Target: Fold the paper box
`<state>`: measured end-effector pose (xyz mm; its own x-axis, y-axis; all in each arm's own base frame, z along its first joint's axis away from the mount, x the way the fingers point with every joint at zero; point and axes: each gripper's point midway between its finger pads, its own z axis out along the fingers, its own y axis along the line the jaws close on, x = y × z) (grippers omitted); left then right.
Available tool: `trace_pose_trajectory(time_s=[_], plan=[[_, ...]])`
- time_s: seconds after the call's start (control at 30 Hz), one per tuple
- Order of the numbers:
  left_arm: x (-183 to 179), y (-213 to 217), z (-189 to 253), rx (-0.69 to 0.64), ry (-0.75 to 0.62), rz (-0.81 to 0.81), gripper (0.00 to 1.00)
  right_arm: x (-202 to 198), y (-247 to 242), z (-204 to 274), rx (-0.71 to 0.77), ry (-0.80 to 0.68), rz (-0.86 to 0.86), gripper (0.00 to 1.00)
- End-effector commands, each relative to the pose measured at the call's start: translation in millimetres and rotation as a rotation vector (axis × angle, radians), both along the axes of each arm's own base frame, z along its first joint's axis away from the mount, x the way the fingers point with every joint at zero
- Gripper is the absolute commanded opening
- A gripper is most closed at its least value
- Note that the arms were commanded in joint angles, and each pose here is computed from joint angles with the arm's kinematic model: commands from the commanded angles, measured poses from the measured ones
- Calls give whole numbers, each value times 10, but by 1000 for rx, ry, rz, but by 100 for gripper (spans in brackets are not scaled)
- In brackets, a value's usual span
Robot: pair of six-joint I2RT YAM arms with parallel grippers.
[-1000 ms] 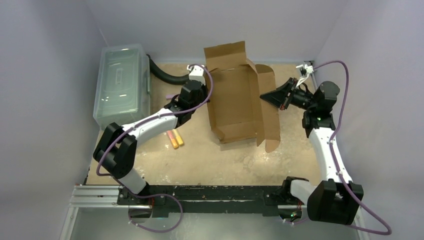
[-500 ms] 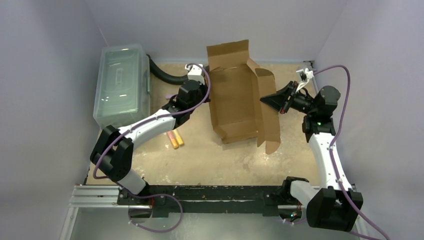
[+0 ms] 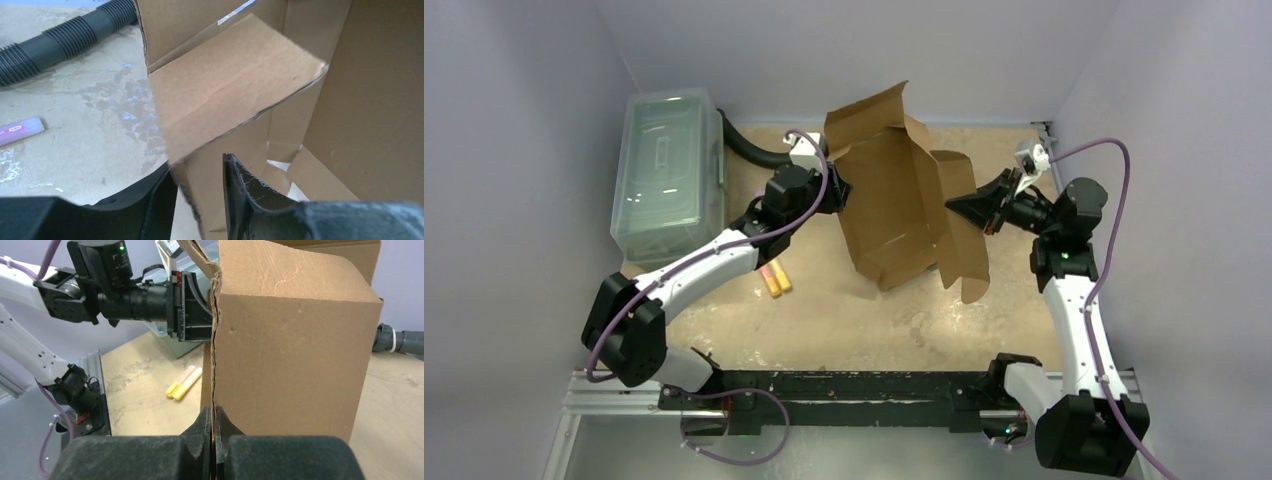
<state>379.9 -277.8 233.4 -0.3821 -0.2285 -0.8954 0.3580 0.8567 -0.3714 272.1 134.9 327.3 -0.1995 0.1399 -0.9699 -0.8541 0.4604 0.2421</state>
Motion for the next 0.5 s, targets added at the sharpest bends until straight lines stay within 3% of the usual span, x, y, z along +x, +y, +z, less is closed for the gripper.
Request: trace_pose_trajectory(time_s=[0.0, 0.23, 0.47], plan=[[-159, -6, 173, -51, -6, -79, 41, -50, -21, 52, -59, -92, -10, 0], [-311, 244, 354, -104, 6, -138, 68, -26, -129, 66, -88, -120, -38, 0], [-524, 565, 610, -34, 0, -111, 82, -20, -208, 114, -114, -139, -56, 0]])
